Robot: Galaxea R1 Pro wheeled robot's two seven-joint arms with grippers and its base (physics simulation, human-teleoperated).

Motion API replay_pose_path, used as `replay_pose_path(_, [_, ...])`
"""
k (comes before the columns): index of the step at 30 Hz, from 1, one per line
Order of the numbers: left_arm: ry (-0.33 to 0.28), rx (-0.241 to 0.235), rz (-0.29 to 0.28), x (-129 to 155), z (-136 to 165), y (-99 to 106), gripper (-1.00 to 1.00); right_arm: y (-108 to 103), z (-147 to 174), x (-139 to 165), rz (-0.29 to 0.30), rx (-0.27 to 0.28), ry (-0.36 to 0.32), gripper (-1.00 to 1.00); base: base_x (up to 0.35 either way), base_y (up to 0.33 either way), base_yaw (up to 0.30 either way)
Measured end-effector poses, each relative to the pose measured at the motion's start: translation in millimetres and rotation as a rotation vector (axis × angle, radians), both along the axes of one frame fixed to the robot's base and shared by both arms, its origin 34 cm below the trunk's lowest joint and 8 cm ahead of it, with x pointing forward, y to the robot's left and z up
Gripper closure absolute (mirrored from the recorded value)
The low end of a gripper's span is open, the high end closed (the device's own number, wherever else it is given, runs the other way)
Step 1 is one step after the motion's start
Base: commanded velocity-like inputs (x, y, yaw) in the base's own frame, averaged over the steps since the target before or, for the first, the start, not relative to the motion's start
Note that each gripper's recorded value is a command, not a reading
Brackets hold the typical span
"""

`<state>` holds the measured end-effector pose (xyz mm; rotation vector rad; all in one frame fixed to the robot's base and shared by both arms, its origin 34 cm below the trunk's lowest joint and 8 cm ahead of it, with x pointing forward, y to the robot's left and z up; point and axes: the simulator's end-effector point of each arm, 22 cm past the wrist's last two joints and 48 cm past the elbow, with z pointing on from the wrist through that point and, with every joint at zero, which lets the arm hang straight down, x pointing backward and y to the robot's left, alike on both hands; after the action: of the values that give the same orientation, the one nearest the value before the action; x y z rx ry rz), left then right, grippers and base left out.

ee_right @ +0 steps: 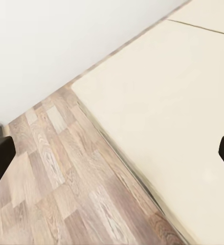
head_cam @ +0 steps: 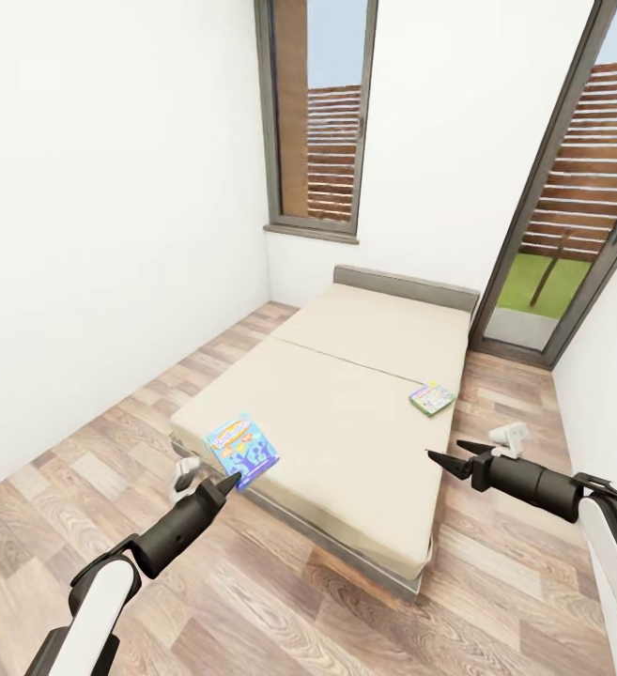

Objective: Put all the toys in the child's room - the three board games (two on the bed and one on the table), the two jigsaw puzzles on the table, and the tennis ball on the table - inside the toy box on the table in the child's room.

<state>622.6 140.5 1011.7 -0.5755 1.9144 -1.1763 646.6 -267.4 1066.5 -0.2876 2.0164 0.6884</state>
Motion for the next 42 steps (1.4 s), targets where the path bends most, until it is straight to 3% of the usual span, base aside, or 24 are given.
replay_pose_path(42, [-0.002,0.002,-0.006,-0.7,0.0,-1.5,1.0,1.6,-3.5,-0.9,-0.001,0.002,0.027,-1.0,0.0,0.0,0.277])
